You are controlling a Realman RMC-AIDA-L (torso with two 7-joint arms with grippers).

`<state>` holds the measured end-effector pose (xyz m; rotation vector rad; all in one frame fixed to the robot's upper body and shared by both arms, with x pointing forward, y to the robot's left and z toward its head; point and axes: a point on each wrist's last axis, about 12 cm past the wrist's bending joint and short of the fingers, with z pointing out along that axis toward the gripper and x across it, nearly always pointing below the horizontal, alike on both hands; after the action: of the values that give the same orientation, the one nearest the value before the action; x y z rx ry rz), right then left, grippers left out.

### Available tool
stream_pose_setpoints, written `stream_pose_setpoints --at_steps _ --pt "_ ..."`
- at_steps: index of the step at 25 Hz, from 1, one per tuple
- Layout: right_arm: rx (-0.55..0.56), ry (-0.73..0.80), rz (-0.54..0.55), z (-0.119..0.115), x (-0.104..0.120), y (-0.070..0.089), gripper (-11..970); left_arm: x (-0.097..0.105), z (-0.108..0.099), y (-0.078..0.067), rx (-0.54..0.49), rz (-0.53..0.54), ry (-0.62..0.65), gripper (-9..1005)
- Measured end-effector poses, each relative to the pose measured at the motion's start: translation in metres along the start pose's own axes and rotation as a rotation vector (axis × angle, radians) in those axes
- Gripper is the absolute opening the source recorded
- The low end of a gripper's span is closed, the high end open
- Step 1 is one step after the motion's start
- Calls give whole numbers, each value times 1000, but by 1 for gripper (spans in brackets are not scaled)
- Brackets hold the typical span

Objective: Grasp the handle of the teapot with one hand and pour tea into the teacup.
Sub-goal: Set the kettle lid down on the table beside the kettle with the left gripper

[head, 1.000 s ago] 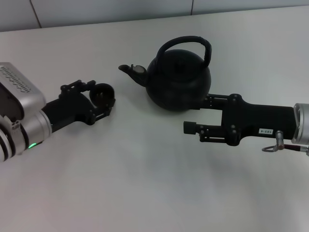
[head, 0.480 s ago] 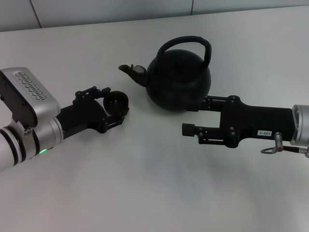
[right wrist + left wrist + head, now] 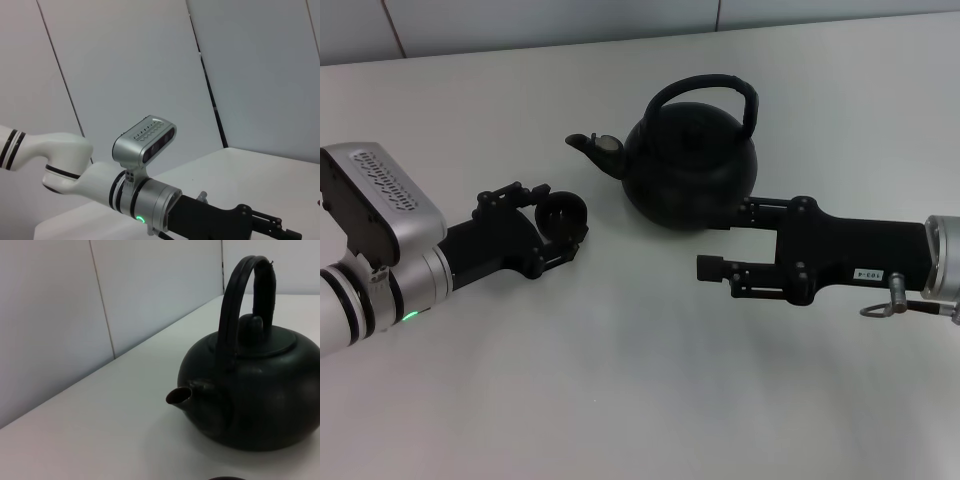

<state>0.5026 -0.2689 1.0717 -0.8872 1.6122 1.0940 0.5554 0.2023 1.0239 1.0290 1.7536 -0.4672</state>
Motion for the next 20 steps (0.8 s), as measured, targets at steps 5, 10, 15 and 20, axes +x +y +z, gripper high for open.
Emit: stream_pose_setpoints --at_steps 5,10,15,20 --pt "1 1 -2 0 0 0 687 0 0 0 -1 0 2 730" --pt "5 3 -3 -1 -1 -1 687 0 0 0 -1 0 2 736" --pt "9 3 -3 -1 0 -1 686 0 0 0 2 3 2 738" --pt "10 3 -5 -1 -1 -2 686 -1 1 0 3 3 -2 737"
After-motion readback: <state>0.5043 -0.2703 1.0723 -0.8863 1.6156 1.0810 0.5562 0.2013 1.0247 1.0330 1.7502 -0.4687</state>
